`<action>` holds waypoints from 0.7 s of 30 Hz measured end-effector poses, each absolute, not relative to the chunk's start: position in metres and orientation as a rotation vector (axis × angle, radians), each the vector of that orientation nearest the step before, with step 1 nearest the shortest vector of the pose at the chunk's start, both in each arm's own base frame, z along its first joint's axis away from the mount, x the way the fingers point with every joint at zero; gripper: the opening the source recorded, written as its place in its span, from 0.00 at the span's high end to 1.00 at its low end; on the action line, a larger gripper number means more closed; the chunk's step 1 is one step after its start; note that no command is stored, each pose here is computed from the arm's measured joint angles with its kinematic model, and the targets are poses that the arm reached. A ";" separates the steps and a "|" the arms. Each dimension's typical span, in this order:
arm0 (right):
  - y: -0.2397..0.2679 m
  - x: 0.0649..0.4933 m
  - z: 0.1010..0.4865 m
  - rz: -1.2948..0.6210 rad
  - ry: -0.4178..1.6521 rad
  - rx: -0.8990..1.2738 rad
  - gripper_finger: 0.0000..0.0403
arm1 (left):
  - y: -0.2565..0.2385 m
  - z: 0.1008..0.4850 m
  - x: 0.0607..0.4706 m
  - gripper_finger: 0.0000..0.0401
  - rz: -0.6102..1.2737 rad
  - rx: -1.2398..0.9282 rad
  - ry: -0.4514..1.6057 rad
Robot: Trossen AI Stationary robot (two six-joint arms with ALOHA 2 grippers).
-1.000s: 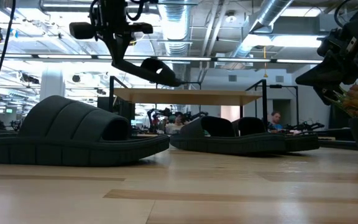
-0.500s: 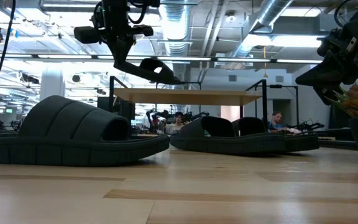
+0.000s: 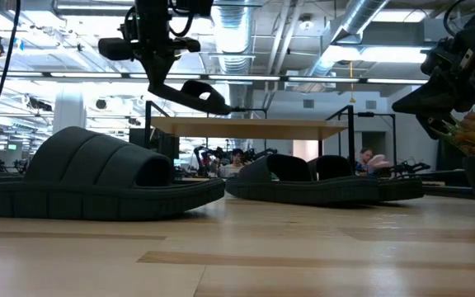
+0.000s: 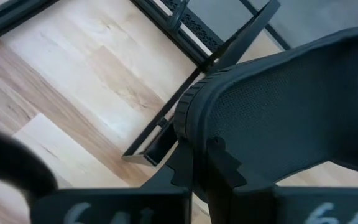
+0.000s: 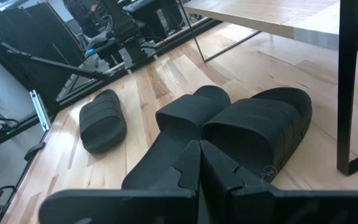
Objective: Pick and place slides into the shelf
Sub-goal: Put the black slipper on the shelf
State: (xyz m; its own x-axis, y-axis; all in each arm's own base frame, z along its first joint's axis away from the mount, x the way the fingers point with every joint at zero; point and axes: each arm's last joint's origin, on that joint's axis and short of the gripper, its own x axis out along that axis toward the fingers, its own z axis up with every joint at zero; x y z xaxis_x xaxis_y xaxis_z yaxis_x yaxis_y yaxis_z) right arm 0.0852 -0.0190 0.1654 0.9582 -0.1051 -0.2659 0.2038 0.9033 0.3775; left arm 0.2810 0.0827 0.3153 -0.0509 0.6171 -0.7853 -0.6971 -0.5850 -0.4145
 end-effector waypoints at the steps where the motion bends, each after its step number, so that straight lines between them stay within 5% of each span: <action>1: -0.019 0.085 0.165 -0.161 0.244 0.414 1.00 | 0.082 0.315 0.280 1.00 1.793 -1.277 0.107; 21: -0.019 0.085 0.165 -0.161 0.244 0.415 1.00 | 0.084 0.315 0.275 0.98 1.826 -1.256 0.163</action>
